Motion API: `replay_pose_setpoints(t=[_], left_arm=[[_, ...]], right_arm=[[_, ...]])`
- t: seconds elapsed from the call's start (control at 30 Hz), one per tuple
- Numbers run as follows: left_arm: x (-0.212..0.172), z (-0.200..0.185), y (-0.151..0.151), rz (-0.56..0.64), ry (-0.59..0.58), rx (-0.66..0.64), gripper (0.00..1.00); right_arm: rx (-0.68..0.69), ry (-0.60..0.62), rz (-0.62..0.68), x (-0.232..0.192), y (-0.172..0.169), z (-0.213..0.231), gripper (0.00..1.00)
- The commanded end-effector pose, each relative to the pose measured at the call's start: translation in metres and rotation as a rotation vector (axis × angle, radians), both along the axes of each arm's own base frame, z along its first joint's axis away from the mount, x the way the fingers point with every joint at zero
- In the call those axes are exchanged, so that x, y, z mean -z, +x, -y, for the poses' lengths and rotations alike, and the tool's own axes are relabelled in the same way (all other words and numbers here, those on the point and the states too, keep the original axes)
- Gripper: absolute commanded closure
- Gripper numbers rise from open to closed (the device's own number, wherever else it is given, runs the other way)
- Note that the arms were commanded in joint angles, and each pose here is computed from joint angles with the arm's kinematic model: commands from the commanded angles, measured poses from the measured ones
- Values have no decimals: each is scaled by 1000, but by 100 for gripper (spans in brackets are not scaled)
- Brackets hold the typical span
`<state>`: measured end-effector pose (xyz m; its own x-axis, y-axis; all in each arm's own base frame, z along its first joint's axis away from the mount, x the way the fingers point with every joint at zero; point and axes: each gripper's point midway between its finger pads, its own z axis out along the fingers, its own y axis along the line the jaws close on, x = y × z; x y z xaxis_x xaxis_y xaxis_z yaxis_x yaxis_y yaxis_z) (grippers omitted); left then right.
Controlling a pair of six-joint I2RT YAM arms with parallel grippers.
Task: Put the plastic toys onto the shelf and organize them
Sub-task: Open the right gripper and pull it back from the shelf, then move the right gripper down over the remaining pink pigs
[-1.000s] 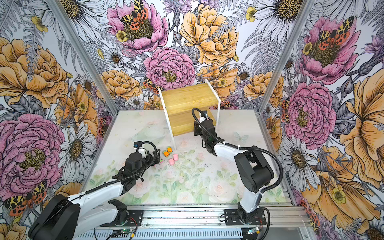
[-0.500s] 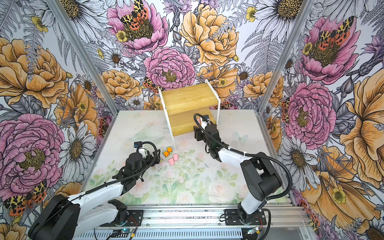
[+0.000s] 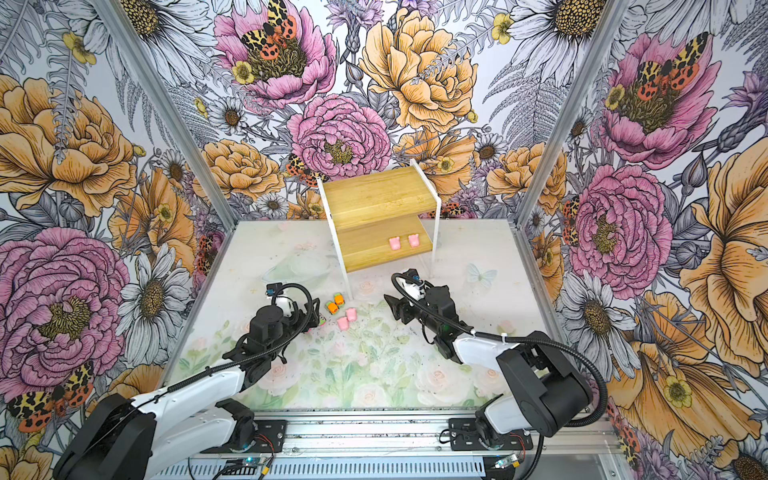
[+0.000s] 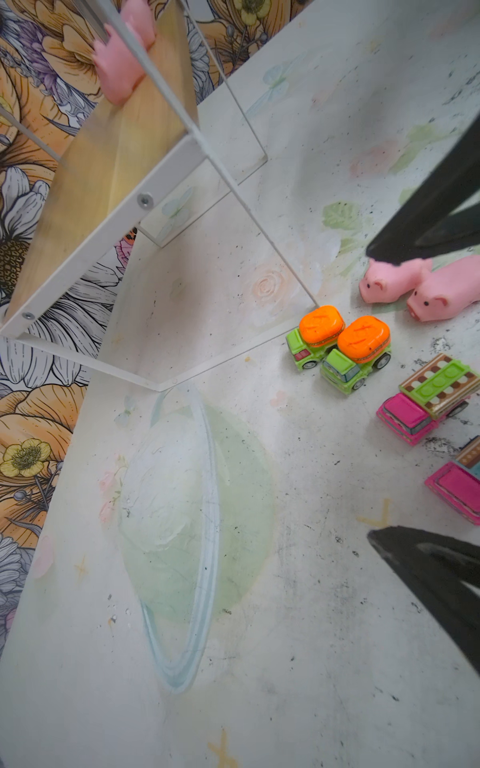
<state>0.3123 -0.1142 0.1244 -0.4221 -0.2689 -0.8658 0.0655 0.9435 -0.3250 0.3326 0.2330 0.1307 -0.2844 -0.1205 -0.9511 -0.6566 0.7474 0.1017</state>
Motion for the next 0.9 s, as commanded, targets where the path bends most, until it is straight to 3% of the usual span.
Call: replay_pose_setpoints(t=[0.0,0.37,0.87], left_arm=[[0,-4,-4,-2,-11,-24,1],[-4,-11,-6,11,3,-49,1],[-1,-11,-11,4,-19,-45,1]], right_arm=[[-54,42,17,2,-4,-13,28],[-168,-49,-58,73,-23,-52,30],[-170,-116,-71,87,-9,-97,30]])
